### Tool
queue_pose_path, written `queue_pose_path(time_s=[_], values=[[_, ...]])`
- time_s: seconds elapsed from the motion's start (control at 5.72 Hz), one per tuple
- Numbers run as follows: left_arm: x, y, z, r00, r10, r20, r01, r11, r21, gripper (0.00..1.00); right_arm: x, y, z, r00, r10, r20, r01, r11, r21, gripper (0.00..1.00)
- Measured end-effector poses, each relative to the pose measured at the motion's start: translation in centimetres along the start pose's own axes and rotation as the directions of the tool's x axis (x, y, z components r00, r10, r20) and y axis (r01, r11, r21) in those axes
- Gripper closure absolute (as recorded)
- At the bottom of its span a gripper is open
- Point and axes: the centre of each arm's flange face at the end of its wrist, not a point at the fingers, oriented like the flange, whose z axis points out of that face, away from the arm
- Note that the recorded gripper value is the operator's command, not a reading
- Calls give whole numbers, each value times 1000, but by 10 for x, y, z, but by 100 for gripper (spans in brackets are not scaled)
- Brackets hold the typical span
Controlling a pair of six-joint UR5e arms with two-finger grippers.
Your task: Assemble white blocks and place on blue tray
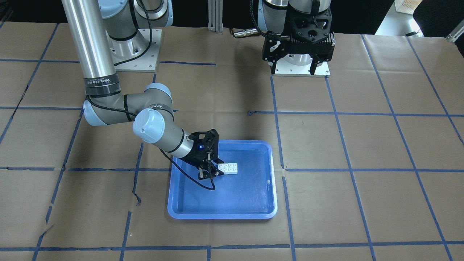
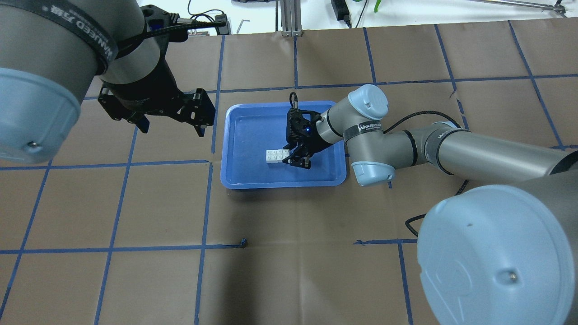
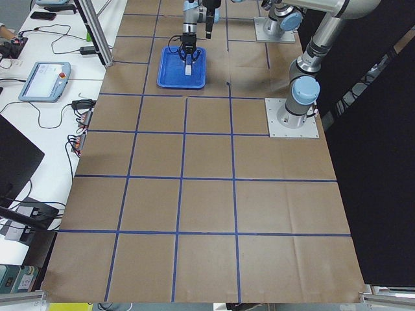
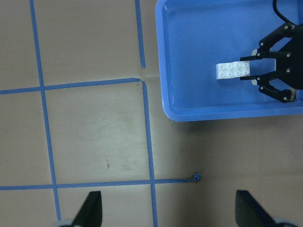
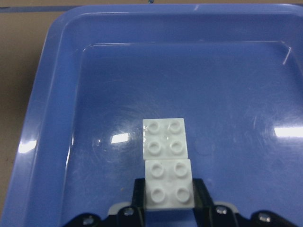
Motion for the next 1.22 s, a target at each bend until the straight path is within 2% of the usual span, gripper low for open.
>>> queue_pose_path(time_s=[0.87, 1.22], values=[[-7, 2, 5, 1000, -8, 26, 9, 999, -32, 1, -1, -1, 1, 1000, 27, 0, -27, 1000, 2, 80], [-7, 5, 5, 1000, -5, 29, 6, 999, -43, 1, 0, -2, 0, 1000, 26, -4, -26, 1000, 2, 63]])
